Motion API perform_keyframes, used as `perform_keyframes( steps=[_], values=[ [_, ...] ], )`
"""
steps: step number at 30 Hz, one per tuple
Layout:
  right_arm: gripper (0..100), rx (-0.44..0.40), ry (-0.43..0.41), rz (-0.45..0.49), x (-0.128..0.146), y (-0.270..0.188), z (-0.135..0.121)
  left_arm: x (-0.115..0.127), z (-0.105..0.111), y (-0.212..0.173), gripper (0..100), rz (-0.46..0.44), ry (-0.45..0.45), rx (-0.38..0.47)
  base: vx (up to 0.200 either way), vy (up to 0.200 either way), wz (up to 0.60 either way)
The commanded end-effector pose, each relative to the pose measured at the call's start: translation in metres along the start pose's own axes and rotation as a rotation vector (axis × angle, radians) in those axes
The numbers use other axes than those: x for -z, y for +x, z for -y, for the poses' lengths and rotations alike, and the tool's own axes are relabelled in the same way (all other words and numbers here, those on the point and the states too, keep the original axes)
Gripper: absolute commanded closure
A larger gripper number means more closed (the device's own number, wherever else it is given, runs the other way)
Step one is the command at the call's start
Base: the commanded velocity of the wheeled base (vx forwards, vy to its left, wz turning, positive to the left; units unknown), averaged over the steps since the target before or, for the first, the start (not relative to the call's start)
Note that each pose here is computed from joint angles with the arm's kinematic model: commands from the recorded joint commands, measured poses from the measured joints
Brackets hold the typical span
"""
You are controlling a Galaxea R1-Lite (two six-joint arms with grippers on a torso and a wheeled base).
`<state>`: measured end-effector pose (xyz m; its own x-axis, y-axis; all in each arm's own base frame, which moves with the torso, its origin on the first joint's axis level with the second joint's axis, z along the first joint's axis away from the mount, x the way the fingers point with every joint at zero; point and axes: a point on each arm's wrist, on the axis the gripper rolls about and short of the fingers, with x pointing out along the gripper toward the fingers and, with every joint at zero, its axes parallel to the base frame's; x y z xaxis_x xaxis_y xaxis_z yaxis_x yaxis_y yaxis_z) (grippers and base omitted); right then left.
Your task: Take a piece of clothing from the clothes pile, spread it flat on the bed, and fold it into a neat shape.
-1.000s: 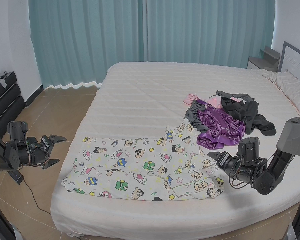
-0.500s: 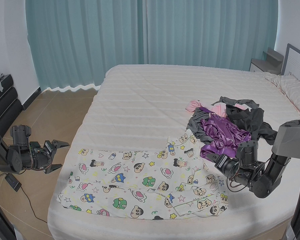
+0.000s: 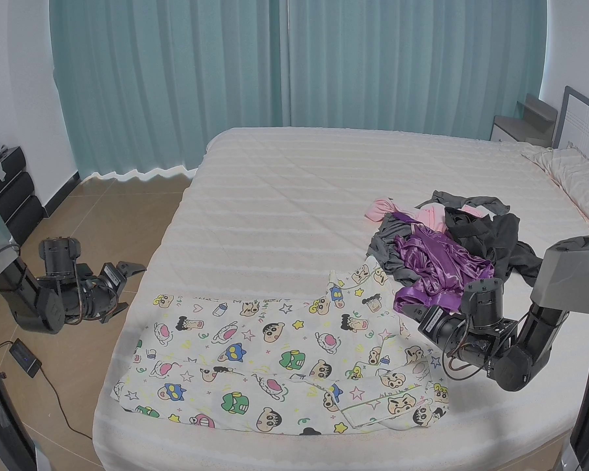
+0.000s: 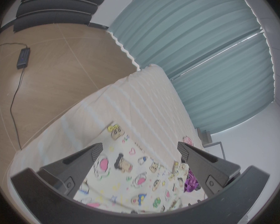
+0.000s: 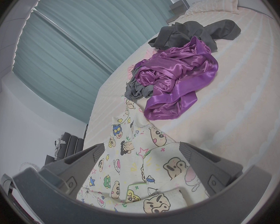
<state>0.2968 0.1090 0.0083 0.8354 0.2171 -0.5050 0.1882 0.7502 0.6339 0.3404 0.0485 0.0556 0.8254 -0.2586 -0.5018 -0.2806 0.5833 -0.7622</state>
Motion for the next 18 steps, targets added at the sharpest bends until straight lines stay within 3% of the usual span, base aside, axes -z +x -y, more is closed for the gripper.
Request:
perform_keyframes(
  steps=[1,5,7,9,18],
  values=[
    [0,-0.009,-0.013,-0.018,0.007,0.000,-0.004,-0.008,-0.010,0.071,0,0.065,0.044,-0.040,0.000,0.000,0.00],
    [0,-0.014,-0.017,-0.022,0.009,-0.002,-0.005,-0.007,-0.016,0.101,0,0.051,0.144,-0.048,0.000,0.000,0.00],
    [0,-0.009,-0.019,-0.026,0.010,-0.001,-0.004,0.003,-0.020,0.116,0,0.013,0.241,-0.061,0.000,0.000,0.00],
    [0,-0.006,-0.018,-0.029,0.011,0.000,-0.003,0.010,-0.022,0.123,0,-0.007,0.280,-0.067,0.000,0.000,0.00],
    [0,-0.003,-0.030,-0.051,0.019,0.003,-0.003,0.012,-0.028,0.133,0,0.011,0.293,-0.089,0.000,0.000,0.00]
  ],
)
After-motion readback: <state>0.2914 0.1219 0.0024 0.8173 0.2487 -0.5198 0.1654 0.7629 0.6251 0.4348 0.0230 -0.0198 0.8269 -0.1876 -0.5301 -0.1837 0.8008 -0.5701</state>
